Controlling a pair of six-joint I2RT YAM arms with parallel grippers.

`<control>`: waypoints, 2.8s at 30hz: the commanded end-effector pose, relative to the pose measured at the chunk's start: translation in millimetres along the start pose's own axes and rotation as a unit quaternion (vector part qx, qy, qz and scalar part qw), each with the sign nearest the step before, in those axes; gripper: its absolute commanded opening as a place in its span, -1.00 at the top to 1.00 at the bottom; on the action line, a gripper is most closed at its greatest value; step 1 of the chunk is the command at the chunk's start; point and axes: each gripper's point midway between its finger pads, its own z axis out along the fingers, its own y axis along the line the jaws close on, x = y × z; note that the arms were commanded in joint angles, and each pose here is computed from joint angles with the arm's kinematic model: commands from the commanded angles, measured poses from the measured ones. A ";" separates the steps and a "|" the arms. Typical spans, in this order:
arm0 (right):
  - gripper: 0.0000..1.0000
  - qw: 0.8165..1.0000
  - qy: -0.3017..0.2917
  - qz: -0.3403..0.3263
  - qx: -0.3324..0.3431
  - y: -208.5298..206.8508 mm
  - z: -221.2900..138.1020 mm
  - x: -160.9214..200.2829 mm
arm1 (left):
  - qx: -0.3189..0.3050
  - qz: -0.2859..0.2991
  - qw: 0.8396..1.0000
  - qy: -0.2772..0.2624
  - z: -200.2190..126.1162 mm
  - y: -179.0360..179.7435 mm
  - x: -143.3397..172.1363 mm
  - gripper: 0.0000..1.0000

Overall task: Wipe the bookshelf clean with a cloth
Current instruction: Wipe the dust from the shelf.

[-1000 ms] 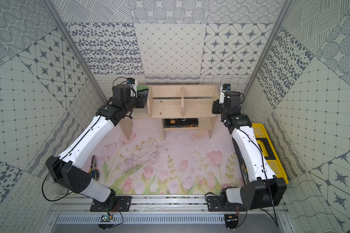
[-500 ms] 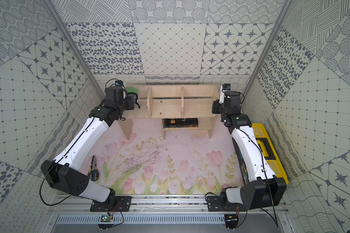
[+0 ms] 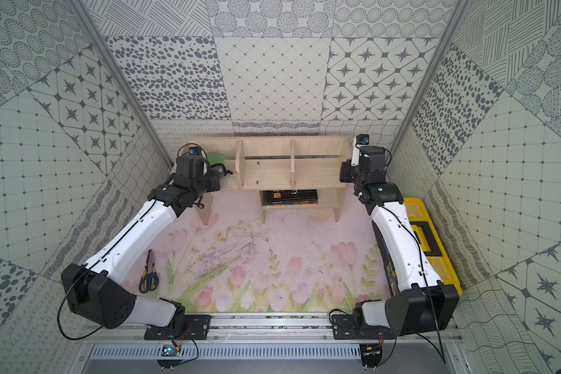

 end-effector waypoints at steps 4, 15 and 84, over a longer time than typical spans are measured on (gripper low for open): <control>1.00 0.996 0.021 0.044 -0.074 31.4 13.2 13.7 | 0.069 -0.026 0.997 -0.039 -2.7 -46.7 -61.0 1.00; 1.00 0.995 0.024 0.045 -0.085 37.4 13.8 14.1 | -0.130 0.024 0.990 -0.051 3.0 36.9 -108.5 1.00; 1.00 0.994 0.022 0.046 -0.097 44.3 7.7 12.8 | 0.159 -0.097 0.982 0.039 -1.6 -68.4 -21.7 1.00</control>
